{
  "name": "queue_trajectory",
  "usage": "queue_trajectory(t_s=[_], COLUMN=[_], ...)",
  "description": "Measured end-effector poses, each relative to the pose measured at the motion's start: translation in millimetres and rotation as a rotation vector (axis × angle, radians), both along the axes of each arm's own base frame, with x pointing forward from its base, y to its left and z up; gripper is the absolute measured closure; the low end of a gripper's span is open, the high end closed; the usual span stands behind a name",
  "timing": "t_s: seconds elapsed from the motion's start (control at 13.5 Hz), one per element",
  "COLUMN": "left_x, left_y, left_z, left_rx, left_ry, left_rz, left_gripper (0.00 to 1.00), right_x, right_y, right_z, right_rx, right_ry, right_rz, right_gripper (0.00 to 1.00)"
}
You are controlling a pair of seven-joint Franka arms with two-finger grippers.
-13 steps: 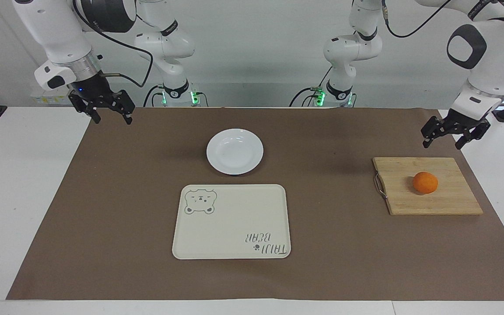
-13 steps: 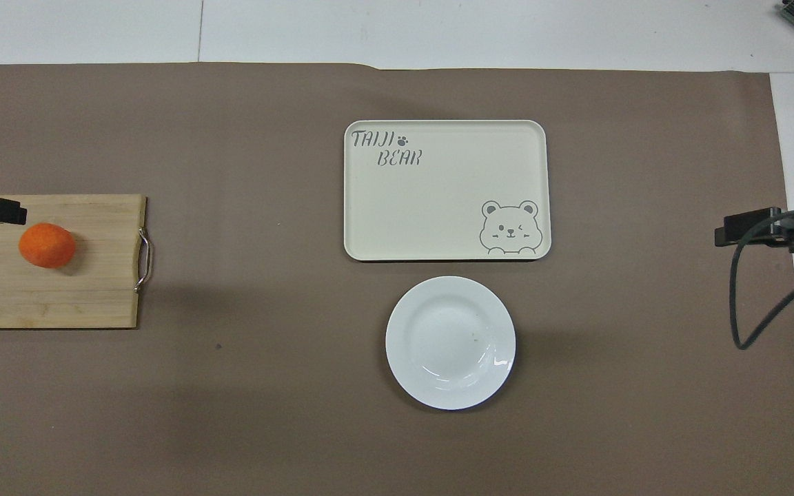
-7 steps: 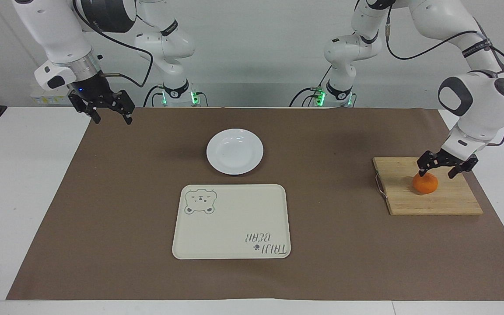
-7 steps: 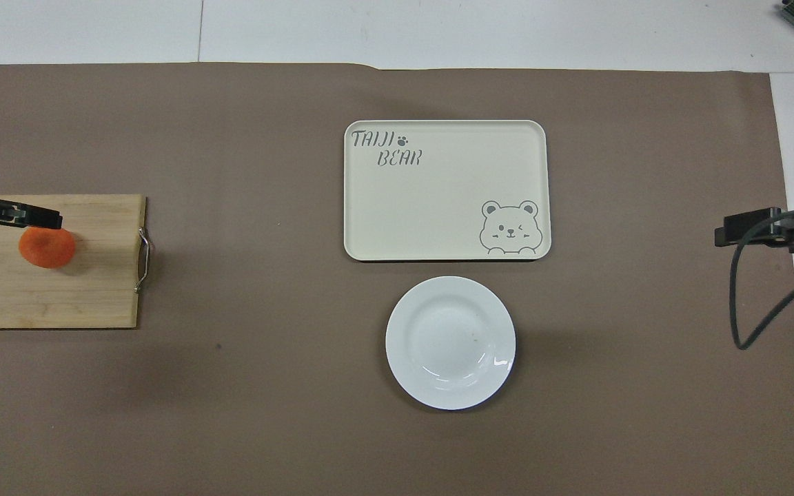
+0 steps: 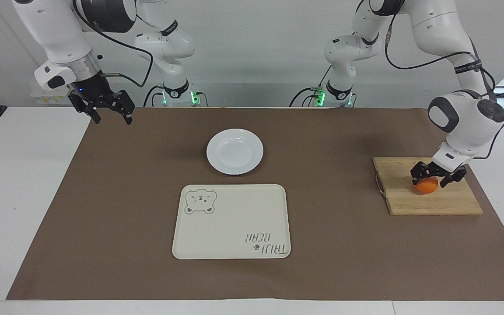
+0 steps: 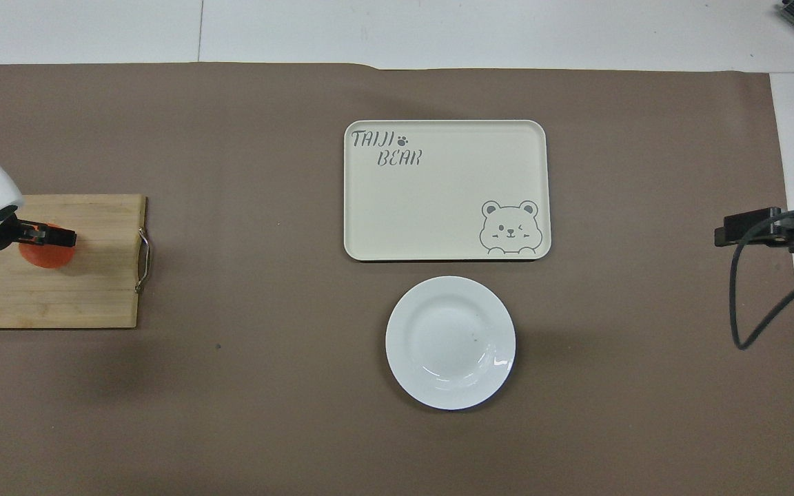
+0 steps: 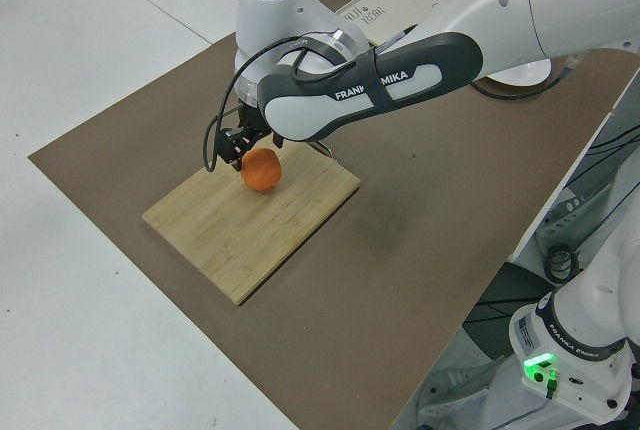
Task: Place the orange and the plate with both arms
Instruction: 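Lower the left gripper onto the orange and close it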
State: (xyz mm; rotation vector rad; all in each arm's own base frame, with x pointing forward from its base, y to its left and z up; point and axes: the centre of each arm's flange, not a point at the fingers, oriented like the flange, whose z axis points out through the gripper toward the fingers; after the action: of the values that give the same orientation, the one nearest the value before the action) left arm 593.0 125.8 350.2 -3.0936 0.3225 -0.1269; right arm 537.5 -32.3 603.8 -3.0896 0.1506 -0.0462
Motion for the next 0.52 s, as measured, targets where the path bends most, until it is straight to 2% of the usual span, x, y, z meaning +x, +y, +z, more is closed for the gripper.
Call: queue_trajectory(t_s=[0.22, 0.37, 0.52], left_x=[-0.8, -0.5, -1.2], left_y=[0.2, 1.6, 4.8], left_z=[-6.9, -5.5, -5.7], left_rx=[0.001, 0.003, 0.004], left_ry=[-0.004, -0.009, -0.009], left_rz=[-0.004, -0.011, -0.010], left_gripper=[0.00, 0.22, 0.22], right_x=[0.0, 0.0, 0.0], right_y=[0.0, 0.0, 0.0], right_z=[0.0, 0.0, 0.0], right_rx=[0.000, 0.000, 0.000], right_ry=[0.000, 0.000, 0.000], right_rz=[0.000, 0.000, 0.000], right_gripper=[0.00, 0.00, 0.00])
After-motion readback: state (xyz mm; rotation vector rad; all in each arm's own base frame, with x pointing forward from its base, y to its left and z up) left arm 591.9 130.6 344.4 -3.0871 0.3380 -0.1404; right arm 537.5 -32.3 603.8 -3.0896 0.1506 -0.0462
